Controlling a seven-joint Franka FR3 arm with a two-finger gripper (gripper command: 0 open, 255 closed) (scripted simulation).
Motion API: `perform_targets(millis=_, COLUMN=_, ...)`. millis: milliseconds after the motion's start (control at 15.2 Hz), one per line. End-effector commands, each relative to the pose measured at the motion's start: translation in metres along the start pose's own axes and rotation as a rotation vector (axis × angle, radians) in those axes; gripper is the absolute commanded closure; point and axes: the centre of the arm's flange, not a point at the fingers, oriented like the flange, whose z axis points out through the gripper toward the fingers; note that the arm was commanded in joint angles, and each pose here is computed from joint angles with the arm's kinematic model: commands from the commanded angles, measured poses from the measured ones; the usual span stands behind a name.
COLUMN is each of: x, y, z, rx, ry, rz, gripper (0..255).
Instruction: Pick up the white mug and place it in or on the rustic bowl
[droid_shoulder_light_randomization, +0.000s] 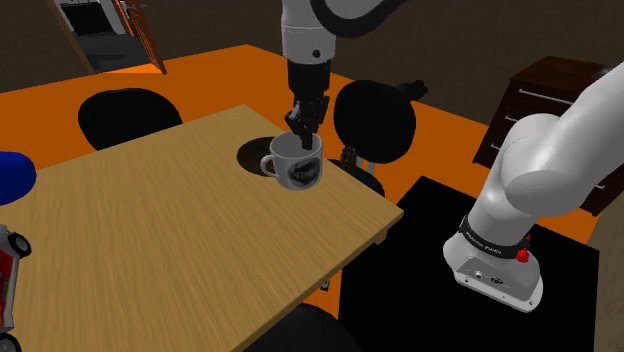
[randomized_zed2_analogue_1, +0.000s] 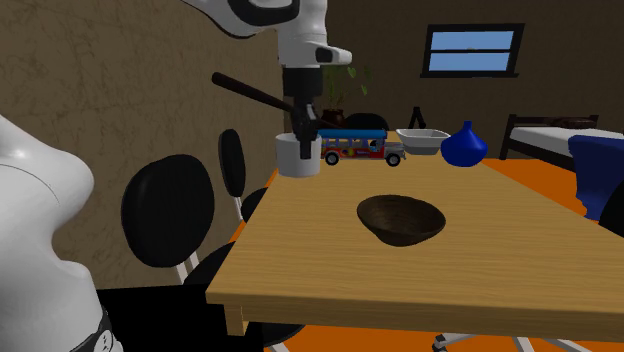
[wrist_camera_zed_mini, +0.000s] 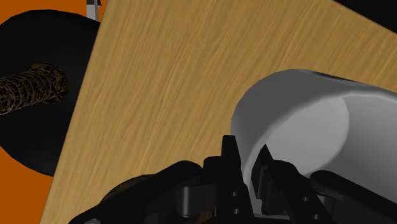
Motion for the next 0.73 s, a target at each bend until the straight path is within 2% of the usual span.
perform_targets(millis=0, x=0.022, y=0.014, z=-0.004, rx=0.0, ry=0.0, rz=0.0, gripper=255)
perform_targets(millis=660, x=0.139, y=0.073, z=-0.015, rx=0.0, ry=0.0, rz=0.0, gripper=255)
